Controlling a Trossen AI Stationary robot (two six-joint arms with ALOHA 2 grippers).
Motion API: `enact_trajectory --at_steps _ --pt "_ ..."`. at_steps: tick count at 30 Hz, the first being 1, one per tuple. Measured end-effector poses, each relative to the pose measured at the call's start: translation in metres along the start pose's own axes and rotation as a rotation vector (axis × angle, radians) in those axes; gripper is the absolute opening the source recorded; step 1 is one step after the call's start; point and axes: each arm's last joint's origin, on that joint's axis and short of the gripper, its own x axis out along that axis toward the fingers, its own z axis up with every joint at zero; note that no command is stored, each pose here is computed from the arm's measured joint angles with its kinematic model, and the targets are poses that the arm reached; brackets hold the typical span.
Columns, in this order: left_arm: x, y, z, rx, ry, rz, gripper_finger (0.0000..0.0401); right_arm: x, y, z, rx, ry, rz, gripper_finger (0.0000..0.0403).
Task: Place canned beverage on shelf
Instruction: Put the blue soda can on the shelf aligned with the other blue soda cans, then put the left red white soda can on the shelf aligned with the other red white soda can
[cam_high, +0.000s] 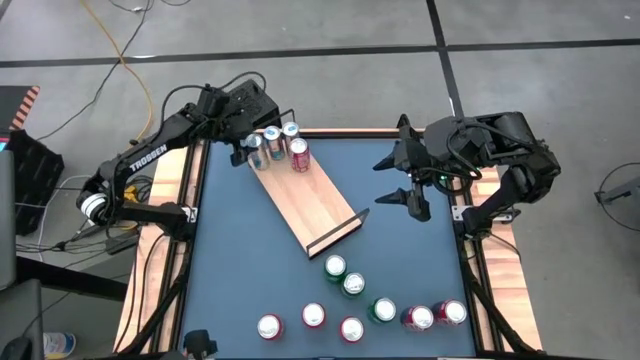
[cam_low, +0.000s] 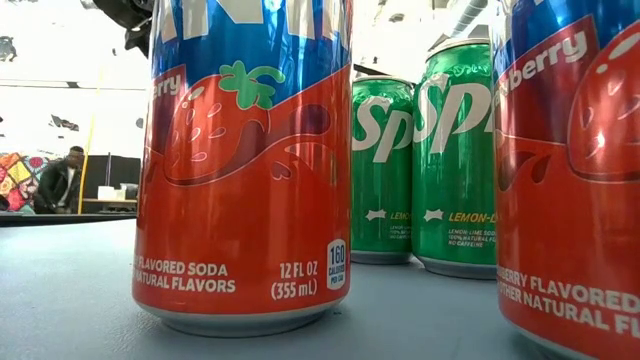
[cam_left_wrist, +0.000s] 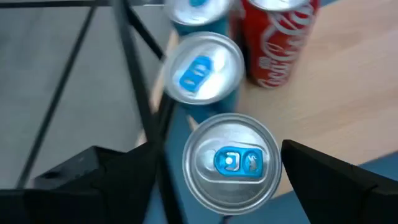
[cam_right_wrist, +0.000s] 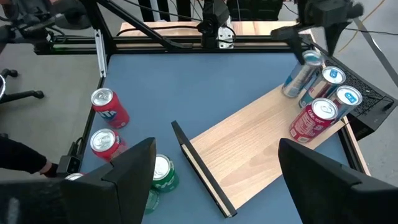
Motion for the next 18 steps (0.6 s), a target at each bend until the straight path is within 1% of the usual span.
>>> enact_trajectory --at_steps 5,13,18 --pt "-0.005 0.003 0.006 -0.024 -0.009 0.013 0.0328 0.0 0.0 0.0 -0.001 0.003 0.001 0.0322" --pt "-0.007 0.001 0.007 -0.051 -0.005 0.007 0.0328 0.0 0.0 -0.001 -0.009 0.008 0.003 0.0322" --pt "-0.024 -0.002 0.012 -0.056 -0.04 0.056 0.0328 0.0 0.0 -0.001 -0.009 0.008 0.003 0.0322"
